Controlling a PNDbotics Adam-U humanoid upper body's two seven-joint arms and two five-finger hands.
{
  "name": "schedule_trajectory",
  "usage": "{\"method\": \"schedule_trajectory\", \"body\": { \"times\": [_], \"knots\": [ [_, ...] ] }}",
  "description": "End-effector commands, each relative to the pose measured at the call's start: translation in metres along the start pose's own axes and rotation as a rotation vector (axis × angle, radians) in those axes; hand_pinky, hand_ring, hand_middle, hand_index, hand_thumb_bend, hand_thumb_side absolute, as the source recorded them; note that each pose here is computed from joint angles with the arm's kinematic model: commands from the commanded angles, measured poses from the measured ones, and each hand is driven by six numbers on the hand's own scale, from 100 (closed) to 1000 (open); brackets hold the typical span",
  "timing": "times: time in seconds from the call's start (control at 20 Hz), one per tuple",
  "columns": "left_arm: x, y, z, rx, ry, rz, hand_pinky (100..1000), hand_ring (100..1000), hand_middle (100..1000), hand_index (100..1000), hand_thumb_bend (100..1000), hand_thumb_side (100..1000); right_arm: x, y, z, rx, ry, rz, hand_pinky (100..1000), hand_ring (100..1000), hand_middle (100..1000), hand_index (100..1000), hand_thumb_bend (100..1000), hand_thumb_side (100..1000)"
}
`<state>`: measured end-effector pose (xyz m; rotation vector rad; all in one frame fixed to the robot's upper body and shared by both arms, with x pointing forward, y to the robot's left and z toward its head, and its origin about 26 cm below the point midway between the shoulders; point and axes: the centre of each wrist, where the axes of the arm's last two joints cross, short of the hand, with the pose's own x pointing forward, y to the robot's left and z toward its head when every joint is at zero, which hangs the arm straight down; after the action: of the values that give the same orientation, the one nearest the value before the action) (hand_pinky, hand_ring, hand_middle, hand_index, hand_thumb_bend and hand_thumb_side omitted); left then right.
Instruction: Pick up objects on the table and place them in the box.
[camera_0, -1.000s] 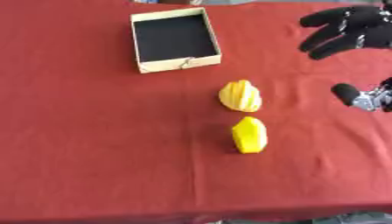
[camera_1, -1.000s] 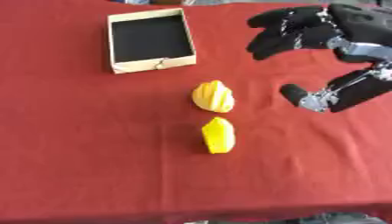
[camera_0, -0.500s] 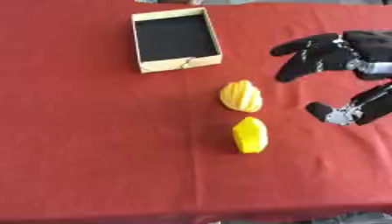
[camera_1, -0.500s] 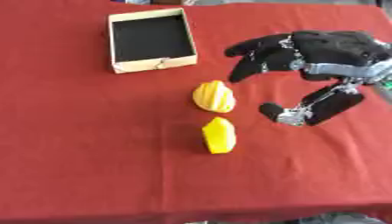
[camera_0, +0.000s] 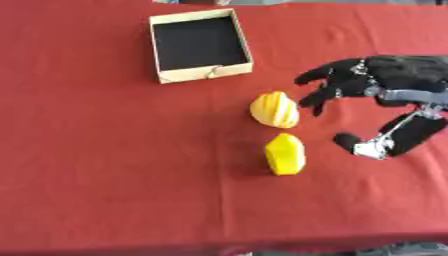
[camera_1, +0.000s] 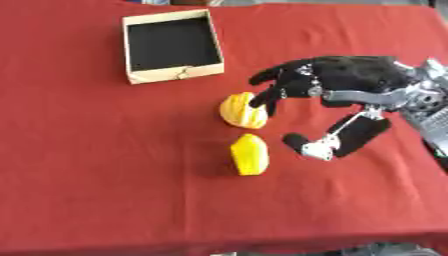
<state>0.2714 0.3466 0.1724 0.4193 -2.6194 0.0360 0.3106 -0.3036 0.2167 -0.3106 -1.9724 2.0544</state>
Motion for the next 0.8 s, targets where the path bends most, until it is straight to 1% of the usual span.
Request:
{"method": "schedule_trajectory", "body": {
  "times": [0.05,0.2,0.25,0.3,0.35,0.4,0.45,0.5,0.7,0.8],
  "knots": [
    [0.004,0.000,-0.006,-0.013,-0.024,0.005,861,775,744,866,121,719,-0.003,-0.001,0.000,0.138,-0.091,0.093,843,846,644,935,100,404],
    [0.004,0.000,-0.005,-0.013,-0.023,0.007,861,775,745,864,121,719,-0.004,0.002,-0.001,0.131,-0.094,0.086,825,794,688,933,100,401],
    [0.004,-0.001,-0.005,-0.013,-0.023,0.008,861,775,745,864,121,719,-0.005,0.003,-0.002,0.130,-0.094,0.084,783,756,697,932,100,402],
    [0.004,-0.001,-0.005,-0.014,-0.022,0.009,862,775,745,864,121,719,-0.005,0.004,-0.002,0.129,-0.094,0.082,767,757,701,933,100,403],
    [0.004,-0.001,-0.005,-0.014,-0.022,0.009,862,775,745,863,121,720,-0.005,0.004,-0.002,0.128,-0.094,0.079,690,734,695,932,100,404],
    [0.004,-0.001,-0.005,-0.015,-0.021,0.010,862,775,746,863,121,720,-0.006,0.005,-0.002,0.128,-0.093,0.077,658,704,693,933,100,404],
    [0.004,-0.001,-0.005,-0.017,-0.020,0.011,862,775,746,863,121,720,-0.006,0.005,-0.002,0.128,-0.092,0.075,582,614,683,933,100,408],
    [0.004,-0.001,-0.005,-0.018,-0.019,0.012,862,774,746,862,121,720,-0.007,0.006,-0.002,0.127,-0.090,0.072,559,589,682,933,100,406],
    [0.004,-0.002,-0.006,-0.021,-0.019,0.018,862,774,746,861,121,721,-0.008,0.008,-0.003,0.126,-0.085,0.060,577,603,687,931,100,425],
    [0.004,-0.003,-0.006,-0.022,-0.018,0.019,863,774,746,861,121,721,-0.009,0.009,-0.004,0.130,-0.081,0.060,579,603,698,930,100,450]
  ]
}}
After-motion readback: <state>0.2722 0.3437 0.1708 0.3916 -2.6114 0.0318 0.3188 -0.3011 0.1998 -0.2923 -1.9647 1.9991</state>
